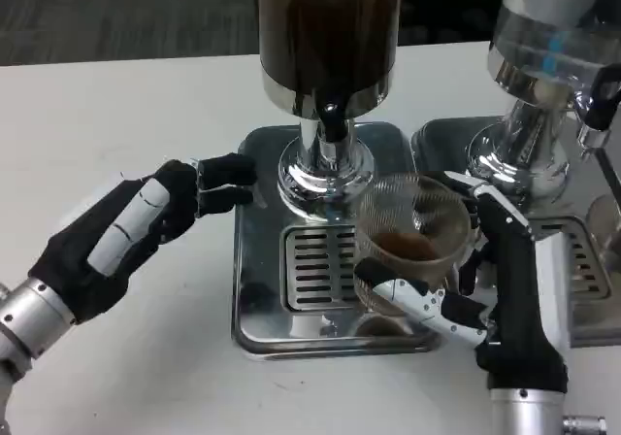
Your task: Grasp the cup under the faucet to collect the drink, then remove the cup.
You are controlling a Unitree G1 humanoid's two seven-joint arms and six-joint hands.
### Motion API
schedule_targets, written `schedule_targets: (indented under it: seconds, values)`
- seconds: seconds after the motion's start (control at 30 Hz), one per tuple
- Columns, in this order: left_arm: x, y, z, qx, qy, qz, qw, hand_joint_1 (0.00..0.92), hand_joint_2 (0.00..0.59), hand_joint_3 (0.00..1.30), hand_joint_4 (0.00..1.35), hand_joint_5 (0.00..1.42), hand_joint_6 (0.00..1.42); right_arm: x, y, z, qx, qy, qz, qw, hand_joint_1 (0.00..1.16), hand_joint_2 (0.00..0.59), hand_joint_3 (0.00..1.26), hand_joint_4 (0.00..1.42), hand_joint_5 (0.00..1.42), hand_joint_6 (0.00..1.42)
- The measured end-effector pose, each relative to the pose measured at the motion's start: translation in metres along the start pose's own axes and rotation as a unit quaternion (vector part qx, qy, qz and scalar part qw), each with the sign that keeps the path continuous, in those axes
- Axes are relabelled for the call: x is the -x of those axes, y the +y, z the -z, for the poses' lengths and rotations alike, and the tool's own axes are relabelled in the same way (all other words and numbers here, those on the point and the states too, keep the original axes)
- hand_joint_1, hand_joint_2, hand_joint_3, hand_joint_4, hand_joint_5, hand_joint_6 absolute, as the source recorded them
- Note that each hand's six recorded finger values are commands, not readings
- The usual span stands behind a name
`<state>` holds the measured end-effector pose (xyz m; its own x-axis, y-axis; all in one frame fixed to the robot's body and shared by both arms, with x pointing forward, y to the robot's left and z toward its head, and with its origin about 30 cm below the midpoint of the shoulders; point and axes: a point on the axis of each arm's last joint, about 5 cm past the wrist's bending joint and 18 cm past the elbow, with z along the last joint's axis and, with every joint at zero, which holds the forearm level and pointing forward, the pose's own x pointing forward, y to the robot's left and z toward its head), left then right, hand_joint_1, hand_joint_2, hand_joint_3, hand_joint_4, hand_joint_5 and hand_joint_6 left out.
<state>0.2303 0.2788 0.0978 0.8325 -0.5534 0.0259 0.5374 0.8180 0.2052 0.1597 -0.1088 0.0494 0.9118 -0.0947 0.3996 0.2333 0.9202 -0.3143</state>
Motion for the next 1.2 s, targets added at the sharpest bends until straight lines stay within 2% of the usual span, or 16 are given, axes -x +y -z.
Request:
schedule_targets:
  seconds: [0.23,0.33,0.57,0.73,0.8,0.93,1.0,1.2]
  values:
    - [0.015,-0.004,-0.0106,-0.043,-0.015,0.020,0.9987,0.000,0.179,0.28,0.21,0.22,0.16,0.010,-0.0128,-0.0150,0.003,-0.003,-0.005,1.0000,1.02,0.105,0.79,0.88,1.05,1.32]
    - [0.019,-0.004,-0.0151,-0.057,-0.019,0.025,0.9979,0.000,0.179,0.27,0.21,0.22,0.16,0.013,-0.0175,-0.0191,0.004,0.002,-0.007,1.0000,1.02,0.104,0.80,0.88,1.06,1.32]
    - [0.027,-0.004,-0.0223,-0.076,-0.026,0.029,0.9964,0.000,0.176,0.27,0.20,0.22,0.16,0.015,-0.0234,-0.0163,0.015,0.013,-0.008,0.9998,1.03,0.107,0.82,0.90,1.08,1.32]
    - [0.035,-0.007,-0.0372,-0.128,-0.047,0.052,0.9893,0.000,0.174,0.26,0.19,0.21,0.16,0.018,-0.0271,-0.0174,0.015,0.017,-0.005,0.9997,1.04,0.107,0.85,0.92,1.08,1.32]
    - [0.038,-0.009,-0.0420,-0.143,-0.054,0.060,0.9863,0.000,0.174,0.26,0.19,0.21,0.16,0.021,-0.0297,-0.0220,0.013,0.013,-0.006,0.9998,1.05,0.113,0.85,0.92,1.09,1.32]
    - [0.042,-0.012,-0.0461,-0.151,-0.059,0.067,0.9845,0.000,0.174,0.25,0.19,0.21,0.16,0.023,-0.0359,-0.0348,0.006,-0.007,-0.003,1.0000,1.05,0.115,0.86,0.93,1.10,1.32]
    - [0.044,-0.013,-0.0463,-0.147,-0.063,0.066,0.9849,0.000,0.175,0.25,0.19,0.21,0.16,0.023,-0.0376,-0.0381,0.003,-0.011,-0.001,0.9999,1.05,0.116,0.87,0.94,1.10,1.32]
    - [0.047,-0.015,-0.0549,-0.174,-0.076,0.077,0.9788,0.000,0.175,0.25,0.19,0.20,0.16,0.027,-0.0475,-0.0519,-0.002,-0.017,-0.001,0.9999,1.06,0.127,0.89,0.96,1.11,1.30]
